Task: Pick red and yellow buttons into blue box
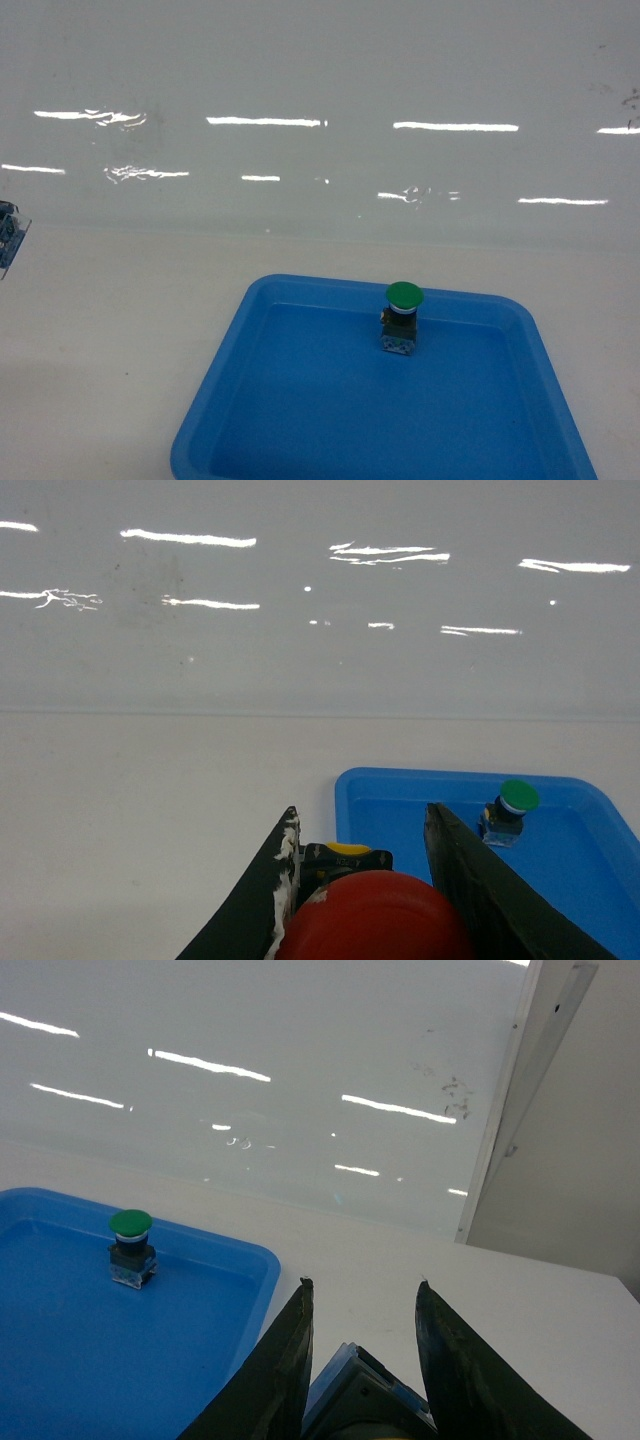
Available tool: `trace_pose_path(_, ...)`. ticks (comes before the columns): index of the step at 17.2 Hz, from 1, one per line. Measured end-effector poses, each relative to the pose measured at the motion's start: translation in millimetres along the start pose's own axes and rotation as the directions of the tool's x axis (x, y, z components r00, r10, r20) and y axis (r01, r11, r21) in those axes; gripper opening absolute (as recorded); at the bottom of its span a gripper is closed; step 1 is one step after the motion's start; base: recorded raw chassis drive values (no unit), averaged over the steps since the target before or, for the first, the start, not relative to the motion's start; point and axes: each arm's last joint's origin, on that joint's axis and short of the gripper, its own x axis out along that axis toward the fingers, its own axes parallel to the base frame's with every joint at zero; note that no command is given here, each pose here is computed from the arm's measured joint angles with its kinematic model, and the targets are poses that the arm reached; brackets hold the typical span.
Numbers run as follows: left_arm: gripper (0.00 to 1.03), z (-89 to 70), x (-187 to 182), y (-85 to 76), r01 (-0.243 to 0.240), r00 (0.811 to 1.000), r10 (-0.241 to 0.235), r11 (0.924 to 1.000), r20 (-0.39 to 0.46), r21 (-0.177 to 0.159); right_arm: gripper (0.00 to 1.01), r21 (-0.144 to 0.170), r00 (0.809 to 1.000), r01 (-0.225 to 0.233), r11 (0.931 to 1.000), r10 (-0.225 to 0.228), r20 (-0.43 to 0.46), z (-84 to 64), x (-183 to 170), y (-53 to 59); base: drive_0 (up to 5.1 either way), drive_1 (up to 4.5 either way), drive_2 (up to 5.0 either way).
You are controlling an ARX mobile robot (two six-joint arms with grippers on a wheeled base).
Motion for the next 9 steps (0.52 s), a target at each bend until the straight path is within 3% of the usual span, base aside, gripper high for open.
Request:
trace_pose_path(2, 0.32, -1.9, 0.9, 0.0, 0.002, 1.0, -0.002, 0.9997, -0.013, 0.022, 0.29, 0.0, 1.0, 0.003, 1.0, -0.003, -0.001, 0.0, 0.0, -0.1, -2.0, -2.09, 4.2)
trace_pose_path(8, 0.31, -1.1, 0.5, 0.5, -0.004, 1.0, 0.004, 0.9998, -0.007, 0.021, 0.29, 0.0, 1.0, 0.002, 1.0, -0.002, -0.001, 0.0, 0.0, -0.1, -0.1, -4.28, 4.0)
trace_pose_path(9, 0.31, -1.3, 0.6, 0.5, -0.004, 1.0, 0.004, 0.9998, -0.008, 0.022, 0.29, -0.001, 1.0, 0.001, 1.0, -0.001, -0.001, 0.0, 0.0, 0.0, 3.6, -4.83, 1.1)
